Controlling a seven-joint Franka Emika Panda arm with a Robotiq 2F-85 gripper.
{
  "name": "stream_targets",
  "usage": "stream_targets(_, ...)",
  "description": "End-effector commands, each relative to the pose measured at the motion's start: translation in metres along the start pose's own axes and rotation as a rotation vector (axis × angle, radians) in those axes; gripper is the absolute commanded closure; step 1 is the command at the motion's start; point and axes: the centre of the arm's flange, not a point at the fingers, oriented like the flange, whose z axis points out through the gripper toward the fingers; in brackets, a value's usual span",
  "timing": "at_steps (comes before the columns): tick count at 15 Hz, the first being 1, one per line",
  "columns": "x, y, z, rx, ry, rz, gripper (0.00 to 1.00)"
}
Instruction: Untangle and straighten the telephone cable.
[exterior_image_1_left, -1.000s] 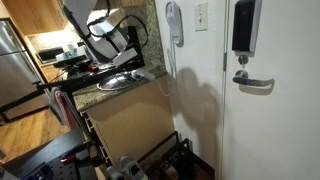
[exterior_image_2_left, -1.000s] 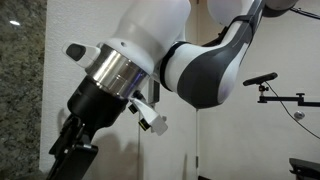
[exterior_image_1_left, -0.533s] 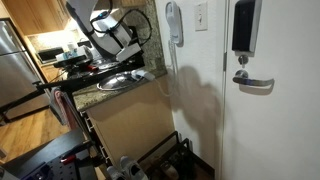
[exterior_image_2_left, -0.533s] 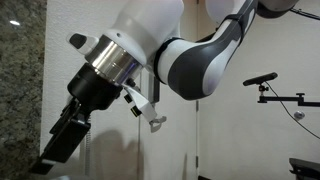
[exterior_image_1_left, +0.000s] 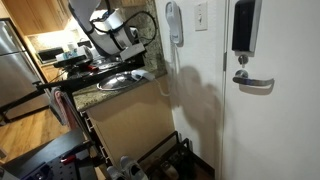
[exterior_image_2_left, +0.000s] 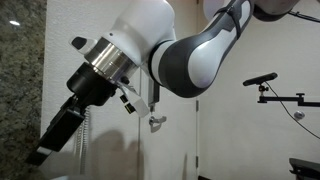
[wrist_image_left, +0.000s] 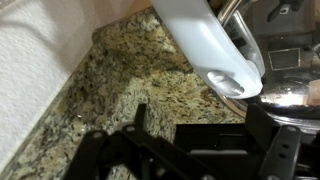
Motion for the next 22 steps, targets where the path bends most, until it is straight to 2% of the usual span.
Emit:
stream_targets(1, 0.007, 0.012, 0.007, 0.027, 0.018, -0.009, 0.0)
stream_targets(5, 0.006, 0.015, 0.019, 0.044, 0.015, 0.035, 0.0)
stream_targets(9, -0.002, 0.023, 0.031, 0.054, -0.027, 0.082, 0.0)
stream_targets(15, -0.003, 0.024, 0.041, 0.08, -0.051, 0.104, 0.0)
stream_targets(21, -0.01, 0.016, 0.039, 0.079, -0.038, 0.116, 0.0)
stream_targets(22, -0.009, 0.015, 0.041, 0.082, -0.062, 0.105, 0.0)
